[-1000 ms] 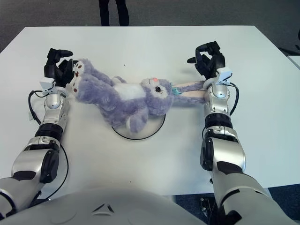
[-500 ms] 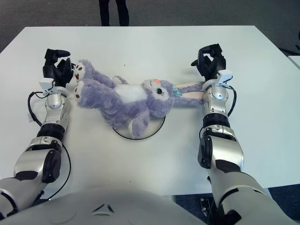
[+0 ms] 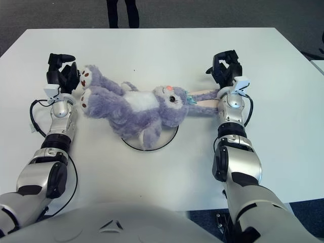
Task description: Put the doll into the plate.
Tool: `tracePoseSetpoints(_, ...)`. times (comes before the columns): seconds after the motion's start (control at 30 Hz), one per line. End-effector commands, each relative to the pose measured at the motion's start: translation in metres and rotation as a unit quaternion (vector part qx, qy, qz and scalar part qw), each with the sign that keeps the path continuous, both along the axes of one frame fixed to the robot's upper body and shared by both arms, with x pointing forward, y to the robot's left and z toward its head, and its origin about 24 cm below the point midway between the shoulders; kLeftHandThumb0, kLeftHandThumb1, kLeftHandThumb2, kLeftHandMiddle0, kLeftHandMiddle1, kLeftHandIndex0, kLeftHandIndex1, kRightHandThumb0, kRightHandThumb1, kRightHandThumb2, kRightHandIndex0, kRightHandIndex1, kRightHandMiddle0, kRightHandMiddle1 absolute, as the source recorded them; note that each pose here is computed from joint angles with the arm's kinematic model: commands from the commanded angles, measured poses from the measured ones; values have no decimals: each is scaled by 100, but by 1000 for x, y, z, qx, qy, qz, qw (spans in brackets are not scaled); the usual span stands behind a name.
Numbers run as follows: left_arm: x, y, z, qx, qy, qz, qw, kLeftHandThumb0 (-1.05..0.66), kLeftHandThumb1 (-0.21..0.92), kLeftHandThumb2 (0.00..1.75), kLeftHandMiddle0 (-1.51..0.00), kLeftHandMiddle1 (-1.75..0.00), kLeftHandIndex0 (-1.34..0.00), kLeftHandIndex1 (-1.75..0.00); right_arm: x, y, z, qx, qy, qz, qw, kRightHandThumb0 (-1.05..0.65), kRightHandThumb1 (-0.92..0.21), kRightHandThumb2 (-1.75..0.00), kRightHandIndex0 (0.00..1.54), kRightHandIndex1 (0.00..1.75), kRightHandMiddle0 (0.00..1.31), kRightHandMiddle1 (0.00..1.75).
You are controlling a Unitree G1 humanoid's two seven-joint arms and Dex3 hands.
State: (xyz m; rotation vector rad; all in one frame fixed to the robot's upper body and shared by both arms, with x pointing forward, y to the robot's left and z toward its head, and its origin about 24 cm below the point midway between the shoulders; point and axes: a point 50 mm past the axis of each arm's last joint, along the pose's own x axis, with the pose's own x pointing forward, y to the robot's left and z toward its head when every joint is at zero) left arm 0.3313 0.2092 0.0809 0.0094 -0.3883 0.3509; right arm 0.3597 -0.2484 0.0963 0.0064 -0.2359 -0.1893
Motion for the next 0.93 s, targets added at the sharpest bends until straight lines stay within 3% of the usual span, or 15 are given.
tracePoseSetpoints(0.0, -4, -1, -9, -3, 16, 5, 1000, -35, 92, 42, -77, -174, -30, -165, 4, 5, 3, 3, 2, 5, 1000, -35, -92, -51, 57, 175, 21, 175)
tracePoseSetpoints(0.9, -5, -9, -14, -18, 31, -5, 999, -35, 92, 41, -81, -174, -31, -164, 7, 22, 1, -5, 14, 41, 999, -35, -92, -51, 57, 175, 21, 175)
